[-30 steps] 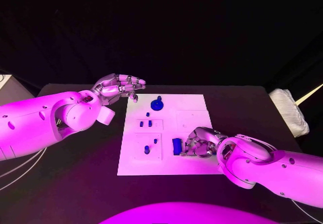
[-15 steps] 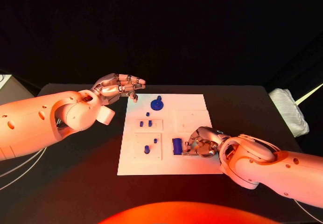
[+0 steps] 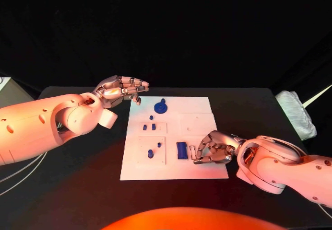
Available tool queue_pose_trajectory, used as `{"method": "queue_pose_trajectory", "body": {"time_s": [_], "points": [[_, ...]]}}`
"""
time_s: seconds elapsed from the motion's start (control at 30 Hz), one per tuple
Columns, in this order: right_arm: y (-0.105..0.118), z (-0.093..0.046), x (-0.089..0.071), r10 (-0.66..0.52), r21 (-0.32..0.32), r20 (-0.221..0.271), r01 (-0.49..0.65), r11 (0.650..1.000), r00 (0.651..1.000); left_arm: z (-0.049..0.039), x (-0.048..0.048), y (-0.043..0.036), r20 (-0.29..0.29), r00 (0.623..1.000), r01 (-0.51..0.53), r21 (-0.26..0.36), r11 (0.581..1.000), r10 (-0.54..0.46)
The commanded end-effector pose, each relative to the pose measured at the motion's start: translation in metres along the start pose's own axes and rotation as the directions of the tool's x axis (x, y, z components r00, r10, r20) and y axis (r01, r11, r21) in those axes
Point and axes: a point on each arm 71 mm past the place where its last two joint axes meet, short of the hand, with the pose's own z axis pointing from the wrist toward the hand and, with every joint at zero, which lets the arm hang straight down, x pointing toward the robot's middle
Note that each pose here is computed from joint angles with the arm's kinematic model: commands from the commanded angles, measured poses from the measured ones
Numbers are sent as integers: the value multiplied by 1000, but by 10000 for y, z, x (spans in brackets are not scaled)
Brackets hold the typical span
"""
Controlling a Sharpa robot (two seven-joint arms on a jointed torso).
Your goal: Assemble the parts on the task board
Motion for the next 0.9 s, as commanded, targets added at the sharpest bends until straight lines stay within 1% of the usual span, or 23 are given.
{"method": "queue_pose_trajectory", "body": {"time_s": [0.03,0.07,0.1,0.17,0.27,0.33,0.4,0.47,0.6,0.77,0.9], "points": [[-18,-63,-72,17,-30,37,-16,999,999,2,17,-5,-13,1000,8,6,1000,-8],[-54,-94,-128,14,-22,74,-12,1000,997,2,17,-6,-14,1000,8,6,1000,-8],[-77,-114,-162,11,-17,96,-10,1000,995,2,17,-6,-14,1000,8,6,1000,-8],[-168,-177,-279,-2,6,162,1,1000,987,3,20,-6,-15,1000,9,7,1000,-9],[-324,-246,-425,-15,49,241,3,999,970,4,26,-8,-16,1000,9,8,1000,-9],[-422,-281,-487,-20,77,278,-2,997,960,2,33,-10,-18,1000,10,10,1000,-10],[-497,-310,-509,-27,99,303,-3,995,953,-1,40,-13,-21,1000,11,12,1000,-10],[-550,-334,-495,-31,115,314,-5,993,949,-4,42,-16,-21,1000,11,15,1000,-11],[-615,-358,-456,-45,146,314,-1,989,948,-6,43,-18,-22,1000,11,17,1000,-11],[-660,-375,-405,-72,187,293,16,982,954,-7,47,-18,-24,1000,12,17,1000,-12],[-700,-361,-319,-95,231,265,33,972,960,-8,43,-18,-23,1000,12,17,1000,-11]]}}
